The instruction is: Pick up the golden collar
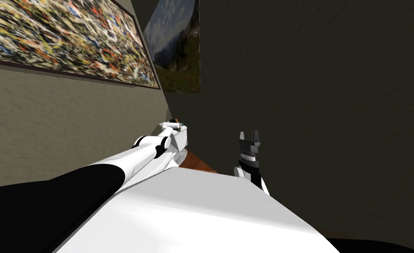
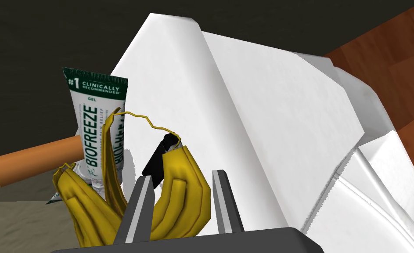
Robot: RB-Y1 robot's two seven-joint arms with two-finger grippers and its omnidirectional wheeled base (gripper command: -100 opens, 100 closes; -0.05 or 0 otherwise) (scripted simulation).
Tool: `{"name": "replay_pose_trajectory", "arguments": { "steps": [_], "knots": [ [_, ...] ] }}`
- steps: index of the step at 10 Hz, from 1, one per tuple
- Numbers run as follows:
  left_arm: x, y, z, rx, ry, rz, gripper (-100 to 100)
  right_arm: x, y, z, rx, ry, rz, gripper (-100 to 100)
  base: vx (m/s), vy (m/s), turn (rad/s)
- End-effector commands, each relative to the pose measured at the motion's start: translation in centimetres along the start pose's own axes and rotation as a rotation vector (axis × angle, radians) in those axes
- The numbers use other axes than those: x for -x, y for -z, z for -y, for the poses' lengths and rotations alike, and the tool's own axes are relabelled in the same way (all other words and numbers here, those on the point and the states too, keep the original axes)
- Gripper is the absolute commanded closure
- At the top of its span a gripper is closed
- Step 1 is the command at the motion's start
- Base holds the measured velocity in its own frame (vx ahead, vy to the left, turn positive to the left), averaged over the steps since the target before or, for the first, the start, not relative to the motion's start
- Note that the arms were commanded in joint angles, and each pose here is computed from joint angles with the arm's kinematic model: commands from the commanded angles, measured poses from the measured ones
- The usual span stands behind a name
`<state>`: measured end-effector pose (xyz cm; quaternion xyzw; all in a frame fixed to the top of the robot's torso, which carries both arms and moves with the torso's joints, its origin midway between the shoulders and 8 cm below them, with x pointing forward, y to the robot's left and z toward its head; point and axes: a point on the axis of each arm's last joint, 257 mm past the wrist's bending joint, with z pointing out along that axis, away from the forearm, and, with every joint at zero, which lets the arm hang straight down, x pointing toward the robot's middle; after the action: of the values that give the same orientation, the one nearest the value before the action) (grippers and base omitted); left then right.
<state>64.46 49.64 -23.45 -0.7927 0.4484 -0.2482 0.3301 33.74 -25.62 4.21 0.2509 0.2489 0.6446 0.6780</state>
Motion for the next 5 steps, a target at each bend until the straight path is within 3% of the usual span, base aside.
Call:
{"name": "replay_pose_trajectory", "arguments": {
  "steps": [1,4,5],
  "knots": [
    [-0.22,0.11,0.10,0.000,0.010,0.009,100,0.00,0.00,0.00,0.000,0.000,0.000,0,-0.060,0.040,-0.065],
    [-0.43,0.22,0.23,-0.001,0.015,0.016,100,0.00,0.00,0.00,0.000,0.000,0.000,0,-0.049,0.041,-0.052],
    [-0.48,0.22,0.22,-0.001,0.017,0.017,0,0.00,0.00,0.00,0.000,0.000,0.000,0,0.000,0.000,0.000]
  ]
}}
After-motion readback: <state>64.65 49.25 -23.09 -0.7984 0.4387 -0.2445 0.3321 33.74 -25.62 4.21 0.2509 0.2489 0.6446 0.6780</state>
